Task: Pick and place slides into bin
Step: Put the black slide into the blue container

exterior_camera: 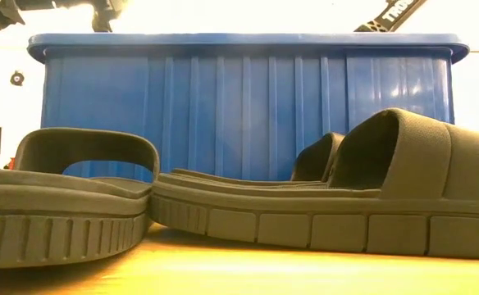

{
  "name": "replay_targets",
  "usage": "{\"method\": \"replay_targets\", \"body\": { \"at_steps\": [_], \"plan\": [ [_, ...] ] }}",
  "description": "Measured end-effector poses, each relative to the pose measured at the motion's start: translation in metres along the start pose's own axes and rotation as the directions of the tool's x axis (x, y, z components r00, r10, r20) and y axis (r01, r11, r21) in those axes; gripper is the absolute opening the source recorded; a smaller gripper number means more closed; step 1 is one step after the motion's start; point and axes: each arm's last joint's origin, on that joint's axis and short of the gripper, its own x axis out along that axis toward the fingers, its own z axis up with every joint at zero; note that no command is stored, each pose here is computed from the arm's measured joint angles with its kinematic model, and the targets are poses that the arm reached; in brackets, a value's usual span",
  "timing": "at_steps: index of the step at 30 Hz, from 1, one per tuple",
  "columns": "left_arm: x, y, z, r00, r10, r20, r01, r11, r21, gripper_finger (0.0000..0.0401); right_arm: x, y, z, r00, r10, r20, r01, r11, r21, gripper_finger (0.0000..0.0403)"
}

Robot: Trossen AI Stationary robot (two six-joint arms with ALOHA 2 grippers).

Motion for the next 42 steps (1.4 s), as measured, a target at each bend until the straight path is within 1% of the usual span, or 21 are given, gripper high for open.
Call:
{"method": "replay_targets", "body": {
  "at_steps": [2,5,7,16,20,23,28,31,34,38,42],
  "plan": [
    [0.000,0.000,0.000,1.000,0.000,0.000,0.000,1.000,0.000,0.0185,-0.003,-0.003,-0.001,1.000,0.026,-0.013,-0.025,0.999,0.024,0.0151],
    [0.000,0.000,0.000,1.000,-0.001,0.000,0.001,1.000,0.000,0.0185,-0.008,-0.010,0.000,0.998,0.069,-0.007,-0.069,0.995,0.076,0.0160],
    [0.000,0.000,0.000,1.000,0.000,0.000,0.000,1.000,0.000,0.0185,-0.010,-0.013,0.000,0.996,0.088,-0.001,-0.088,0.992,0.091,0.0164],
    [0.000,0.000,0.000,1.000,-0.015,-0.004,0.015,1.000,0.000,0.0185,-0.024,-0.028,0.004,0.993,0.120,0.005,-0.120,0.989,0.084,0.0169],
    [0.000,-0.001,0.000,0.999,-0.031,-0.008,0.031,1.000,0.000,0.0185,-0.025,-0.028,0.000,0.987,0.162,-0.010,-0.161,0.984,0.071,0.0169],
    [0.000,-0.001,0.000,0.999,-0.038,-0.009,0.038,0.999,-0.001,0.0185,-0.025,-0.027,-0.003,0.984,0.173,-0.034,-0.171,0.983,0.065,0.0169],
    [0.000,-0.002,0.000,0.998,-0.055,-0.012,0.055,0.998,-0.001,0.0185,-0.028,-0.025,-0.009,0.976,0.204,-0.075,-0.197,0.976,0.088,0.0169],
    [0.000,-0.002,0.000,0.998,-0.055,-0.012,0.055,0.998,-0.001,0.0185,-0.034,-0.029,-0.010,0.974,0.211,-0.081,-0.199,0.971,0.132,0.0169],
    [0.000,-0.002,0.000,0.998,-0.056,-0.012,0.056,0.998,-0.001,0.0185,-0.041,-0.035,-0.010,0.969,0.237,-0.069,-0.224,0.962,0.158,0.0169],
    [0.000,-0.002,0.000,0.998,-0.056,-0.013,0.056,0.998,-0.001,0.0185,-0.052,-0.049,-0.004,0.969,0.246,-0.005,-0.237,0.938,0.253,0.0167],
    [0.000,-0.002,0.000,0.998,-0.068,-0.015,0.068,0.998,-0.002,0.0185,-0.069,-0.070,0.002,0.972,0.220,0.077,-0.233,0.899,0.371,0.0160]
  ]
}}
